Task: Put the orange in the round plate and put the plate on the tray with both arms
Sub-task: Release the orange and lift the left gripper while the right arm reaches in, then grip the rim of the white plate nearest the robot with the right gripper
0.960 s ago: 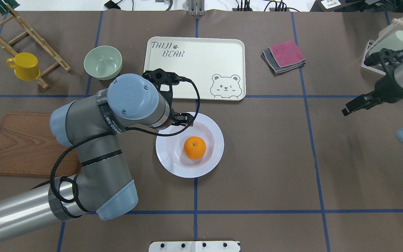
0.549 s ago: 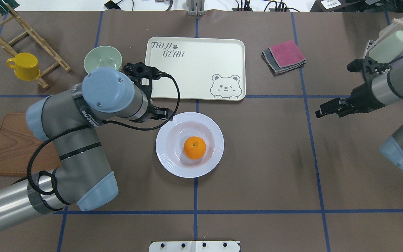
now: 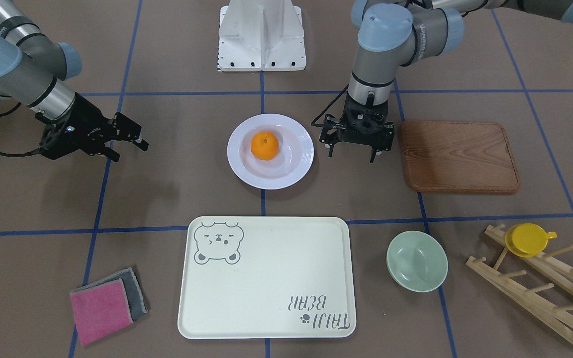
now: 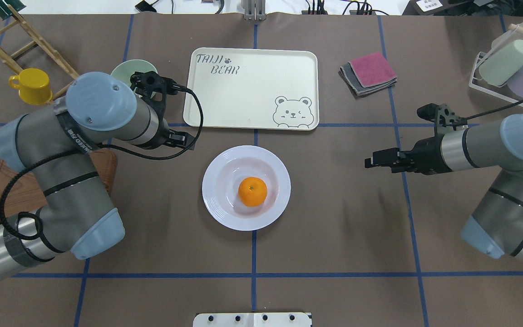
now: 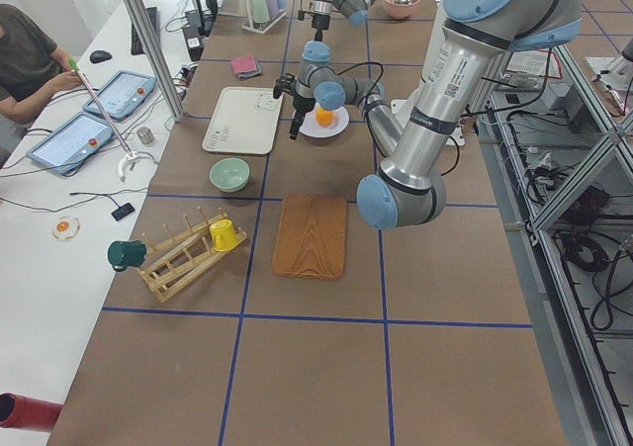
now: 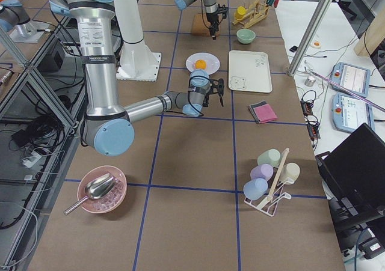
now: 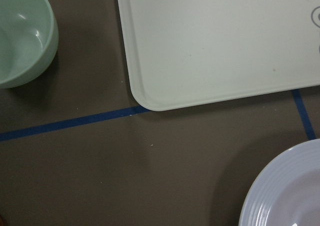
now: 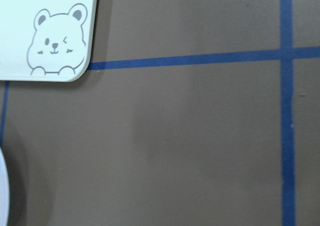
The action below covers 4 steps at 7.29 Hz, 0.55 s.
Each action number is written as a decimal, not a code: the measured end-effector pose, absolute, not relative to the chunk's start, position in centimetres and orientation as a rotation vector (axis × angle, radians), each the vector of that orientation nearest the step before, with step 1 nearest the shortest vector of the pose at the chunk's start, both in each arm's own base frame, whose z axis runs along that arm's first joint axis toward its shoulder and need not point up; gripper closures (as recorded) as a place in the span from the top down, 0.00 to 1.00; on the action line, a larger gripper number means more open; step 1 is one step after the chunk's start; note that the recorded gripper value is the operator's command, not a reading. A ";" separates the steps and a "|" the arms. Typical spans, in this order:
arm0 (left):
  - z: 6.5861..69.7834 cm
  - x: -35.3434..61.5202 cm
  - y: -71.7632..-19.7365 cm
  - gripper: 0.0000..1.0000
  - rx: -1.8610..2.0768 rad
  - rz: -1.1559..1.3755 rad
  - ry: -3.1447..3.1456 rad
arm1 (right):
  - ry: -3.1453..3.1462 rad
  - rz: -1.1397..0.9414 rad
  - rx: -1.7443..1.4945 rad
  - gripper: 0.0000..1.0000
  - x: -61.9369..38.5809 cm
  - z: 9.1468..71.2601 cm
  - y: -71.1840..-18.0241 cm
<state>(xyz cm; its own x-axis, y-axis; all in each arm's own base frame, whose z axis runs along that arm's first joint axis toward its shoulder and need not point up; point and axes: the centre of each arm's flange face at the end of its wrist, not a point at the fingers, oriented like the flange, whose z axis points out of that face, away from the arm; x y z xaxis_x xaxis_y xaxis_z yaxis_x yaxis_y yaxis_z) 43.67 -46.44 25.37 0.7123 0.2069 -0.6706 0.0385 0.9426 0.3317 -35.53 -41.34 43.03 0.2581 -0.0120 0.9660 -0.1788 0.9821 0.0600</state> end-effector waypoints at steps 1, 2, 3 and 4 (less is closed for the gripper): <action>26.4 42.4 -47.1 0.99 0.335 0.103 0.765 | -1.361 0.188 0.185 1.00 -37.5 42.3 -39.7; 27.3 41.3 -47.7 0.99 0.330 0.112 0.757 | -1.408 0.271 0.196 1.00 -39.8 41.0 -38.2; 28.0 40.4 -48.0 0.99 0.327 0.117 0.751 | -1.458 0.352 0.194 1.00 -42.0 39.2 -37.1; 28.3 39.9 -48.3 0.99 0.325 0.116 0.747 | -1.497 0.428 0.174 1.00 -43.5 37.8 -36.3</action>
